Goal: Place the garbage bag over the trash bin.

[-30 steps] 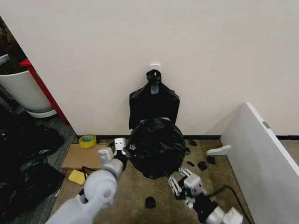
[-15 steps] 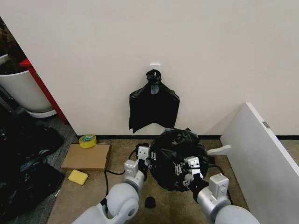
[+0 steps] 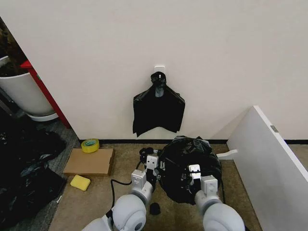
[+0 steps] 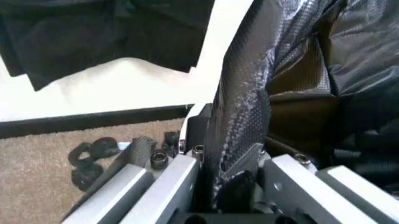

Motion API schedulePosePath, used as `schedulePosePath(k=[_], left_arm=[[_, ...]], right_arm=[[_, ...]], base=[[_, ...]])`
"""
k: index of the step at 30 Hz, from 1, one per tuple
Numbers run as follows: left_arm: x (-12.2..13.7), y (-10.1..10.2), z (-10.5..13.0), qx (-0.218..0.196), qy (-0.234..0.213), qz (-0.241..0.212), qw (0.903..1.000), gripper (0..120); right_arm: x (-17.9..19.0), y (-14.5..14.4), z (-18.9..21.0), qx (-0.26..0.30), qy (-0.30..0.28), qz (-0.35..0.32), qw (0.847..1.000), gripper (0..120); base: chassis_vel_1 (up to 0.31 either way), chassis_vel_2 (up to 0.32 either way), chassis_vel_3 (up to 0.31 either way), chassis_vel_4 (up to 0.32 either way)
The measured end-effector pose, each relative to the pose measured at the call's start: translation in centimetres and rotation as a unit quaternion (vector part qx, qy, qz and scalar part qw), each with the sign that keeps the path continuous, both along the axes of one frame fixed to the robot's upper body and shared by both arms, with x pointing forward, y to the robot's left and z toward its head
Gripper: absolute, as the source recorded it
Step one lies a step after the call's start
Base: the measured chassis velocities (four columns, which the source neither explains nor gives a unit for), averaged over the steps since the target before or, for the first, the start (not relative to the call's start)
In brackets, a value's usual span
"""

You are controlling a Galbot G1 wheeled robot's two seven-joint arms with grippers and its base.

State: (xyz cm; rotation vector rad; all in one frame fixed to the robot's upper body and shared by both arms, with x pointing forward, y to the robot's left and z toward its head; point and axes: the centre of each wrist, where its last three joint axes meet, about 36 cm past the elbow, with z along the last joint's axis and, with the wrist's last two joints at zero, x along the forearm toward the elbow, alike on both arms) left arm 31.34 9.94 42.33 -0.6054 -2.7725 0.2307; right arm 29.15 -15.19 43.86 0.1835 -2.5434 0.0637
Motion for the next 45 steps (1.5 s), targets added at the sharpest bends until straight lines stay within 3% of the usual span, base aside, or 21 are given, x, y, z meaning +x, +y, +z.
schedulePosePath(k=[7,18,24,30,36,45], left_arm=[[-0.5,0.4,0.0,0.006,-0.006,-0.004,1.0000,0],[-0.9,0.2,-0.3,0.009,-0.005,-0.012,0.9999,0],[-1.0,0.3,0.1,-0.002,-0.004,-0.003,1.0000,0],[-1.1,0.3,-0.1,0.000,-0.007,-0.004,1.0000,0],[-1.8,0.3,0.1,0.003,-0.012,-0.012,0.9998,0],[-2.4,0.5,-0.1,0.006,-0.016,-0.011,0.9998,0]], right_arm=[[1.5,0.1,-2.0,-0.047,0.002,-0.011,0.999,0],[3.5,1.8,-1.9,-0.060,-0.020,-0.003,0.998,0],[4.3,1.4,-3.9,-0.115,0.002,-0.035,0.993,0],[3.6,2.8,-2.6,-0.100,-0.010,-0.004,0.995,0],[5.5,2.9,-3.9,-0.094,-0.044,-0.009,0.995,0],[4.7,4.4,-3.7,-0.104,-0.014,0.006,0.994,0]], base=[[0.000,0.000,0.000,0.000],[0.000,0.000,0.000,0.000],[0.000,0.000,0.000,0.000],[0.000,0.000,0.000,0.000],[0.000,0.000,0.000,0.000],[0.000,0.000,0.000,0.000]])
